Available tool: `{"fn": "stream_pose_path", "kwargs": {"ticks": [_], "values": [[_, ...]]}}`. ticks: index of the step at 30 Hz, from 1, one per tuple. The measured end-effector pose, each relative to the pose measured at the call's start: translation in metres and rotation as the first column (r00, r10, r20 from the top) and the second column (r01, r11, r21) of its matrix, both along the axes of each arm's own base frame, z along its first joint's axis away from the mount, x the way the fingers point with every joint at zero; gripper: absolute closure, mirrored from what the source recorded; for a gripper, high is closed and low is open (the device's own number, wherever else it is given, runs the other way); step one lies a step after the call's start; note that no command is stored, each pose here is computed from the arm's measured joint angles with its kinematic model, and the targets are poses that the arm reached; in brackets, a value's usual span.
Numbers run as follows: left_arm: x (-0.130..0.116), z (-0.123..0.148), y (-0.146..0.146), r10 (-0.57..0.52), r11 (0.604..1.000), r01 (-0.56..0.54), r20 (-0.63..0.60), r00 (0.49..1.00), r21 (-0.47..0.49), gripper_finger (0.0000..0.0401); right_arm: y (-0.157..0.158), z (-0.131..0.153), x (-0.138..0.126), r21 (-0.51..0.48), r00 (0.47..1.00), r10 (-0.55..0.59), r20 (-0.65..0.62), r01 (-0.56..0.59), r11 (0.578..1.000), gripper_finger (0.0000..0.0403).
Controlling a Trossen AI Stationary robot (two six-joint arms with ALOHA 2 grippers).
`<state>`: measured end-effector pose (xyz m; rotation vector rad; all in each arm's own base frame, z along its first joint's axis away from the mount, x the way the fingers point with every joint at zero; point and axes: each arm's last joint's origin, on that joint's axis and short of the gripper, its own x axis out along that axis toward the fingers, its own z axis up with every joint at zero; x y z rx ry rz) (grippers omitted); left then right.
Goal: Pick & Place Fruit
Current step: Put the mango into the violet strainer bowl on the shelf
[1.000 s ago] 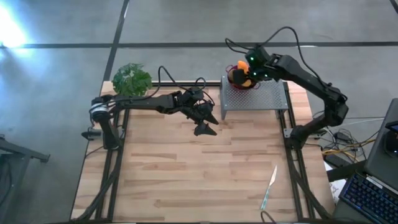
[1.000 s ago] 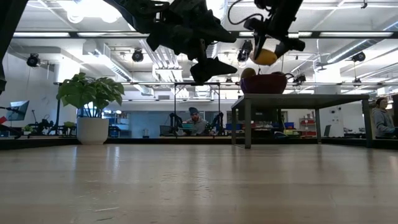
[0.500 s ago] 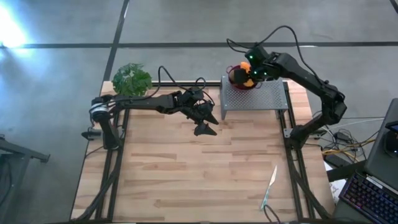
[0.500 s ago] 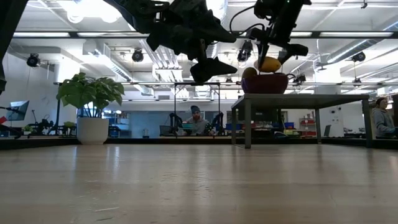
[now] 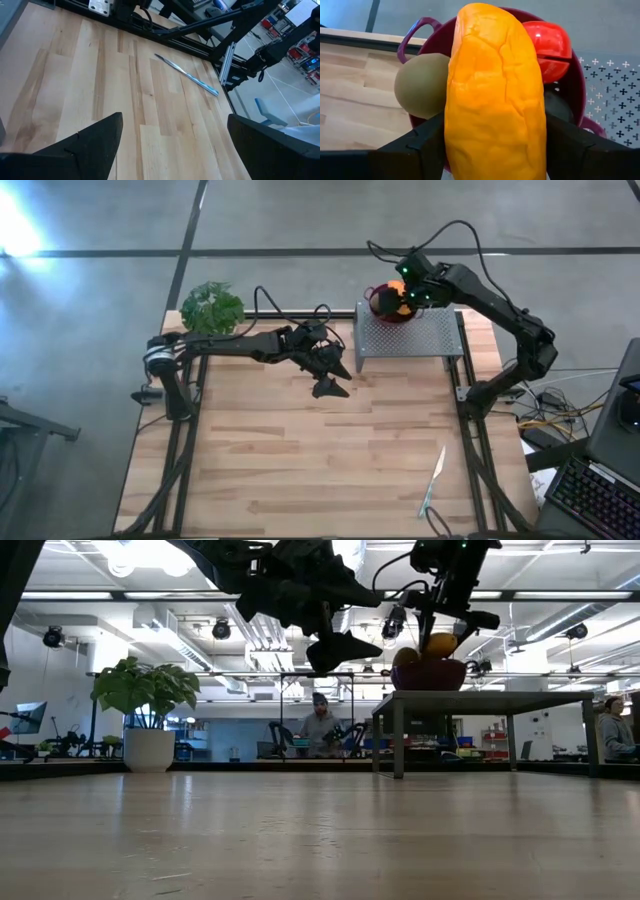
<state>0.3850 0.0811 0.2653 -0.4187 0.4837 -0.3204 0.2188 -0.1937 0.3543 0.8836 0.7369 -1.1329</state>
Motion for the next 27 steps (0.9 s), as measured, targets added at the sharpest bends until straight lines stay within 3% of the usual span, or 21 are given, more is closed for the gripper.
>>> {"fn": "stream_pose_path", "kwargs": {"ticks": [7, 19, 27], "values": [[0.000, 0.000, 0.000, 0.001, 1.000, -0.001, 0.003, 1.000, -0.001, 0.0036, -0.002, 0.000, -0.002, -0.007, 1.000, 0.012, -0.010, -0.012, 1.000, 0.0156], [0.000, 0.000, 0.000, 0.001, 1.000, -0.001, 0.003, 1.000, 0.000, 0.0036, -0.005, 0.002, -0.004, -0.046, 0.998, 0.037, -0.048, -0.039, 0.998, 0.0089], [0.000, 0.001, 0.000, 0.000, 1.000, 0.000, 0.007, 1.000, 0.001, 0.0036, -0.005, 0.020, -0.005, -0.127, 0.998, 0.042, -0.056, -0.049, 0.991, 0.0079]]}}
